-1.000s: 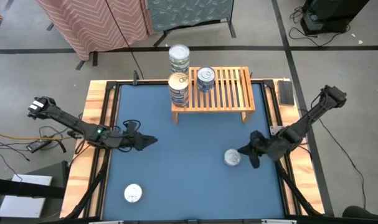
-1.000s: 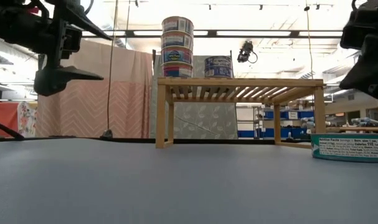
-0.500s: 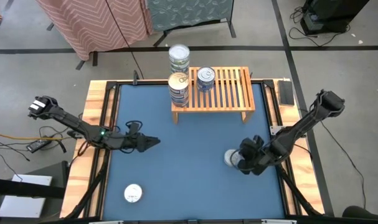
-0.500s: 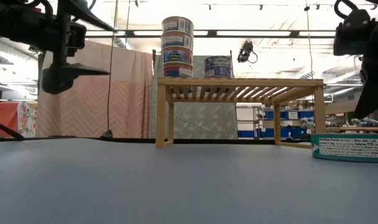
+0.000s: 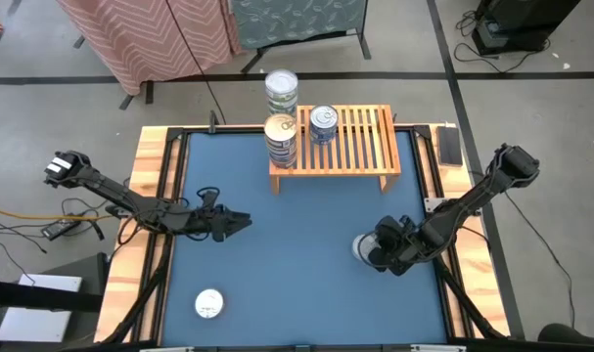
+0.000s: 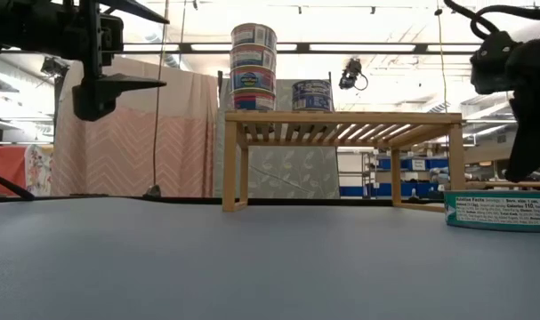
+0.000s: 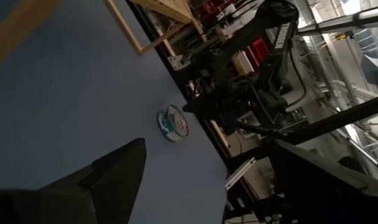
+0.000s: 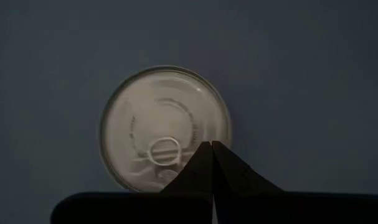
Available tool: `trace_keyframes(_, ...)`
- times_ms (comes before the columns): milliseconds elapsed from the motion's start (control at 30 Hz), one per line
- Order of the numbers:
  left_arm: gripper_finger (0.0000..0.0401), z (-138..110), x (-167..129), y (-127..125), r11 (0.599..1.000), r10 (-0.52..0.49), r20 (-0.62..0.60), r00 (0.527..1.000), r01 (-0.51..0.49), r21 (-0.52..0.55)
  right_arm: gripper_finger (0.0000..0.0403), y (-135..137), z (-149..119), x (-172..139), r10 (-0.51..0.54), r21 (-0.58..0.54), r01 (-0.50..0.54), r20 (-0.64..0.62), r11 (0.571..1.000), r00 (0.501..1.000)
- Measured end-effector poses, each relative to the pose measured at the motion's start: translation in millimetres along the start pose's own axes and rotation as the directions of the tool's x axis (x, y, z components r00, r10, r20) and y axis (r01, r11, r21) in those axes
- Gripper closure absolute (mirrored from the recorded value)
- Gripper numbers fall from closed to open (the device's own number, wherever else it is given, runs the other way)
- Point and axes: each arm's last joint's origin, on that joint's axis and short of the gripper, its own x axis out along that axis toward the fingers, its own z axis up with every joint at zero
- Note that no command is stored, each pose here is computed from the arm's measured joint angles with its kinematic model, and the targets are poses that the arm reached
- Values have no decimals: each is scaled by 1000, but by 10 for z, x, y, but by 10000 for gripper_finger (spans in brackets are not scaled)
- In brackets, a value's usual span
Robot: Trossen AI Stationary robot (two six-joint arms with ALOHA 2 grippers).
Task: Stack canned seafood by type on shelf
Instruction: Put the dark green tuna can on the shelf
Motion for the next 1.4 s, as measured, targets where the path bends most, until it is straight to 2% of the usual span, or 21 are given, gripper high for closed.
trace_keyframes(267,57,-5,0,8,1000,7,-7,1000,-7,5,403,216,-25,214,82,-3,-82,-52,997,995)
trace_keyframes(400,57,-6,0,9,1000,7,-8,1000,-7,5,403,354,18,325,169,13,-168,-43,986,985)
trace_keyframes(700,57,-7,0,8,1000,5,-11,1000,-5,0,403,523,469,656,338,43,-343,97,938,936)
trace_keyframes(800,57,-5,0,5,1000,3,-9,1000,-3,-20,402,602,645,810,447,12,-453,143,891,883)
trace_keyframes(933,57,-16,0,1,1000,-15,-47,999,14,-25,402,743,822,721,611,-64,-620,278,782,741)
trace_keyframes(1000,57,-34,1,1,999,-32,-96,995,30,-28,402,763,880,586,627,-89,-643,352,761,694)
trace_keyframes(1067,57,-62,16,3,999,-42,-144,989,39,-23,402,751,911,459,622,-110,-638,397,763,675)
trace_keyframes(1133,57,-89,38,2,999,-43,-185,982,42,-7,402,720,915,366,607,-129,-614,406,779,684)
trace_keyframes(1267,57,-153,134,2,999,-2,-211,977,11,41,402,612,828,309,520,-184,-488,351,853,778)
trace_keyframes(1400,57,-225,280,-3,997,64,-199,978,-56,49,399,506,765,243,455,-173,-421,304,890,837)
